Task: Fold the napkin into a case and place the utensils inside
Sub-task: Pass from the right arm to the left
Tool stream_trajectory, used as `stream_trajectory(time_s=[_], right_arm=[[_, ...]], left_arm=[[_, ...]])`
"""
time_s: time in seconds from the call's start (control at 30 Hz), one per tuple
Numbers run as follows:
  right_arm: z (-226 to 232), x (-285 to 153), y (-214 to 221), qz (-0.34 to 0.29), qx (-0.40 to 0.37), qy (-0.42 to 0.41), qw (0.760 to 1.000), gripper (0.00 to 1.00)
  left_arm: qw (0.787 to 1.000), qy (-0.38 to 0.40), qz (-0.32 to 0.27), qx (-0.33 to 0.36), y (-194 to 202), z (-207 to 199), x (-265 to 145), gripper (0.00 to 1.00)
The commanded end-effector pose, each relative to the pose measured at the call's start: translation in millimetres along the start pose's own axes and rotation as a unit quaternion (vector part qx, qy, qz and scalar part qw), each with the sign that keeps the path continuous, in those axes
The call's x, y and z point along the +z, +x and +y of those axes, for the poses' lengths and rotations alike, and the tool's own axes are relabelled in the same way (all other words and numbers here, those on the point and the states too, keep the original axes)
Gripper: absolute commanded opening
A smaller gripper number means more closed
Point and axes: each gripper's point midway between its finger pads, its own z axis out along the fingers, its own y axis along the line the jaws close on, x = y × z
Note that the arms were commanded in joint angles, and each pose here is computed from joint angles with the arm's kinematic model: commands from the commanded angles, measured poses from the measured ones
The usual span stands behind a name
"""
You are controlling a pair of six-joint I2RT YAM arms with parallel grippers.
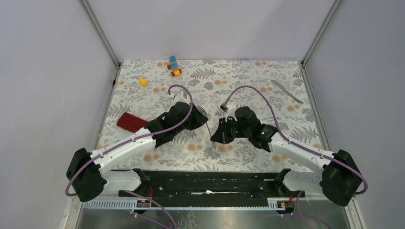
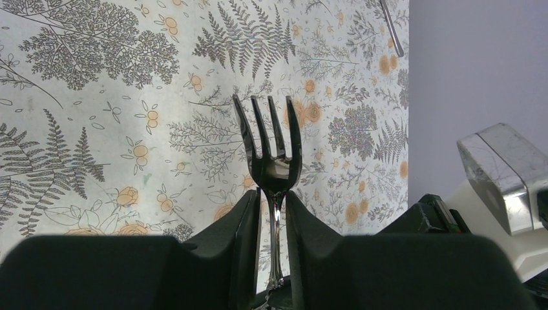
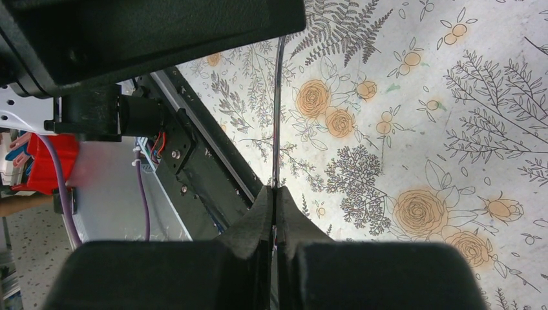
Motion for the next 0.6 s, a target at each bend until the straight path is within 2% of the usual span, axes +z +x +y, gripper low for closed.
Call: stream_trajectory(time_s=[0.0,0.27,0.57], right_arm=[[24.7,-5.5,-23.6,-0.033,-0.039,-0.027,0.998,0.00],[25.7,-3.1,-24.6,-0.033,-0.042,-0.027,0.998,0.00],[29.6,2.5,-30.3,-0.034,-0.048,-0.032,0.998,0.00]], left_arm=[[1.000,0.020,-0.019,-0.010,-13.0,-17.6,1.9,0.24],[1.000,0.014,-0.006,-0.013,-8.0,-15.6,4.5,0.26],[1.000,0.016,-0.011,-0.006,-10.1,-14.7,1.2,0.10]])
